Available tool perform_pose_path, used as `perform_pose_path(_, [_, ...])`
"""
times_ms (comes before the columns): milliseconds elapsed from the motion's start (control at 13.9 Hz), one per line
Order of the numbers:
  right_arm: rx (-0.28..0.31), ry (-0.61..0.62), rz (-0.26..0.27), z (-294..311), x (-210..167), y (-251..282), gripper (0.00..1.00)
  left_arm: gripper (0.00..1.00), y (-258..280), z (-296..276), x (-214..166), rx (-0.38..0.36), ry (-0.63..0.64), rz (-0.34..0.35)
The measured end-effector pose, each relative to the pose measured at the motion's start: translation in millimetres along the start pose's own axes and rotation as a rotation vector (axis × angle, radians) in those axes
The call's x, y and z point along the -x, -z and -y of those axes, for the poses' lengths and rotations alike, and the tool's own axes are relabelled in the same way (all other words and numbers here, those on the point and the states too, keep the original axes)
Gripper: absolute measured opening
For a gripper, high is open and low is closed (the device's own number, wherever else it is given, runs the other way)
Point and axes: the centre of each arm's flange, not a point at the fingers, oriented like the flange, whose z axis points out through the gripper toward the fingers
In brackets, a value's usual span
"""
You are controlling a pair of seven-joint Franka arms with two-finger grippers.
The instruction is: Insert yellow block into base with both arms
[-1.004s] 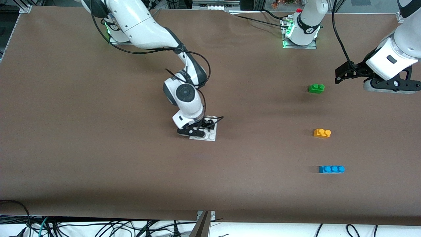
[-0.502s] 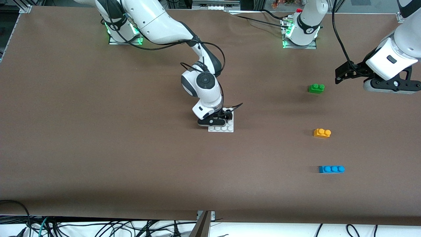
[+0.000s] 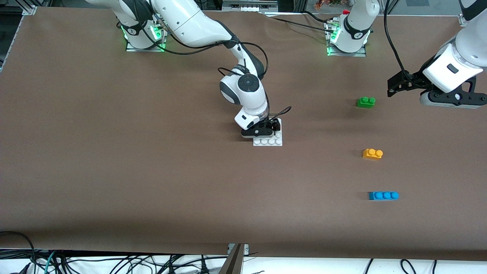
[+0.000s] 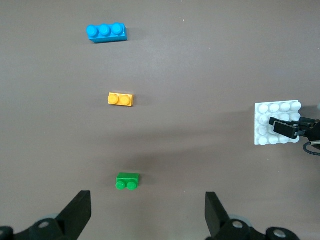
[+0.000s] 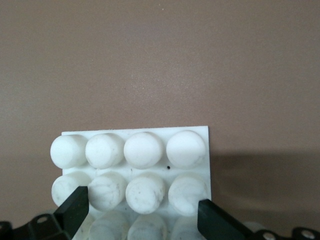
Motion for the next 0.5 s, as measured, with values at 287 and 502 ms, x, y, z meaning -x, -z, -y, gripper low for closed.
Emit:
perform_pose_path(287, [0.029, -0.008, 0.011, 0.1, -9.7, 7.2, 1.0, 1.0, -0.5, 0.0, 0.4, 0.0, 0.0, 0.004])
perform_pose_path(502, [0.077, -0.02, 0.026, 9.7, -35.8, 42.9, 1.0, 1.0, -0.7, -0.1, 0.5, 0.0, 0.0, 0.006])
